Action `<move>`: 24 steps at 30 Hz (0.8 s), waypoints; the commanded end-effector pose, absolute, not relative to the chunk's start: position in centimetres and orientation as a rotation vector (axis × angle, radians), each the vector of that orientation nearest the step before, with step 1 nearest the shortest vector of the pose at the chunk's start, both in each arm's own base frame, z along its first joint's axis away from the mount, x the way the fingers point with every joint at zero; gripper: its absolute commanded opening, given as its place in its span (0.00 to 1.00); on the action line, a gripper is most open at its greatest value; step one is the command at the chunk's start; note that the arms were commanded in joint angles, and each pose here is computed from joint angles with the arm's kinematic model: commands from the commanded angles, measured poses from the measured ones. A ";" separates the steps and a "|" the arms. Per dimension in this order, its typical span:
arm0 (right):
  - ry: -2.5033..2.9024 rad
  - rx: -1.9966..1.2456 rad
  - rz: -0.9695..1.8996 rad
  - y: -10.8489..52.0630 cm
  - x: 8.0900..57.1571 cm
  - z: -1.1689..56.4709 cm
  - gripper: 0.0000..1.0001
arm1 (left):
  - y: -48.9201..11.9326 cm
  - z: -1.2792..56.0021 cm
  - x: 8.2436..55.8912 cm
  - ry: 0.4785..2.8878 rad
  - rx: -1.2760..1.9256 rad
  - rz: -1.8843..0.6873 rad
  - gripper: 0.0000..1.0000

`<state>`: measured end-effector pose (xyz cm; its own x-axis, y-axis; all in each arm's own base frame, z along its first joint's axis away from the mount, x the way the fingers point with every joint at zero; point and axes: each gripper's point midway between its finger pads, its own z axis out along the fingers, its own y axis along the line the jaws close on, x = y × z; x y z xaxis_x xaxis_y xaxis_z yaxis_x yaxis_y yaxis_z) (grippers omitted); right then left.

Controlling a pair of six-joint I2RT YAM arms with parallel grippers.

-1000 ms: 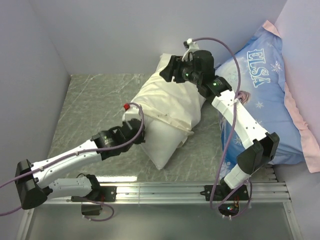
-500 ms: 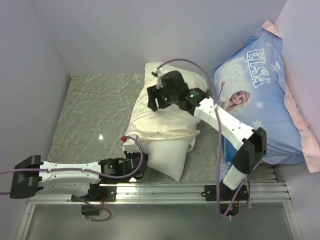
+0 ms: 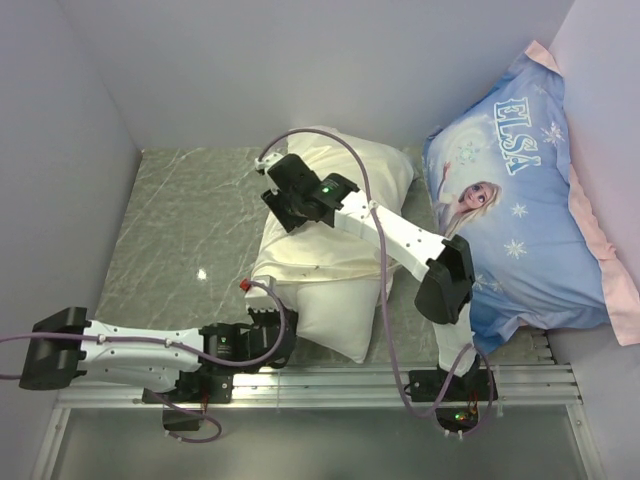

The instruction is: Remove the pillowcase from the pillow

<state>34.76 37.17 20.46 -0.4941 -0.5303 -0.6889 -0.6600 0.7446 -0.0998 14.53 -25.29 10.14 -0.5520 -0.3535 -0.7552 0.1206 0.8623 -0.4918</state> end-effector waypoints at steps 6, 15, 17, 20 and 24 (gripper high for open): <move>2.169 -0.880 0.099 37.0 36.5 22.4 0.00 | -24.4 8.5 12.4 2.158 -0.107 -0.645 0.00; 2.092 -0.496 -0.009 31.2 47.2 26.9 0.00 | -24.2 8.9 10.7 2.198 -0.105 -0.655 0.00; 2.086 -0.351 -0.036 28.2 49.8 27.4 0.00 | -24.2 9.2 10.1 2.201 -0.089 -0.653 0.00; 2.083 -0.234 -0.056 25.6 51.9 27.1 0.00 | -24.4 10.6 9.6 2.191 -0.093 -0.663 0.00; 2.092 -0.086 -0.124 21.1 54.7 26.0 0.00 | -23.9 13.0 9.2 2.161 -0.104 -0.654 0.00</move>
